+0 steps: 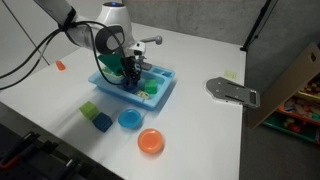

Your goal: Remove the blue block from the sink and place it on the counter

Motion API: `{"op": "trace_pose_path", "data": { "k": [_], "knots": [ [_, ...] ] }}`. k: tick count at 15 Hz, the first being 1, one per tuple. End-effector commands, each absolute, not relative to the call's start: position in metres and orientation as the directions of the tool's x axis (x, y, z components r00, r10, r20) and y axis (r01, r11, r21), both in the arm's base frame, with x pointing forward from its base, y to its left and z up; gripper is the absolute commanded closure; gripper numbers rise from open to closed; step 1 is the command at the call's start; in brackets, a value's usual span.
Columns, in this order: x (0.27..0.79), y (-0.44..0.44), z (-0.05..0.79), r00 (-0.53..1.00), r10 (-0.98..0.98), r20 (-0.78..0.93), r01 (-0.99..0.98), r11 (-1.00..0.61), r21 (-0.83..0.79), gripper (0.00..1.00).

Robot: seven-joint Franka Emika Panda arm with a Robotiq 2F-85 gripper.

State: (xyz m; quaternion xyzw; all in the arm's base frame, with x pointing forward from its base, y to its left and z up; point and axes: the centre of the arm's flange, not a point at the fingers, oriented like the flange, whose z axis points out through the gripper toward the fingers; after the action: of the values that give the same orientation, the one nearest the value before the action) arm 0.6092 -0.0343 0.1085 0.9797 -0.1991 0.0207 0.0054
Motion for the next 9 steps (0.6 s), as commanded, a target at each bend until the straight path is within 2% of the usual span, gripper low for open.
{"op": "trace_pose_path", "data": {
  "k": [1, 9],
  "knots": [
    [0.601, -0.034, 0.156, 0.915, -0.398, 0.061, -0.399, -0.917, -0.008, 0.68],
    [0.557, -0.028, 0.207, 0.937, -0.348, 0.015, -0.348, -0.937, -0.019, 0.68]
  ]
}}
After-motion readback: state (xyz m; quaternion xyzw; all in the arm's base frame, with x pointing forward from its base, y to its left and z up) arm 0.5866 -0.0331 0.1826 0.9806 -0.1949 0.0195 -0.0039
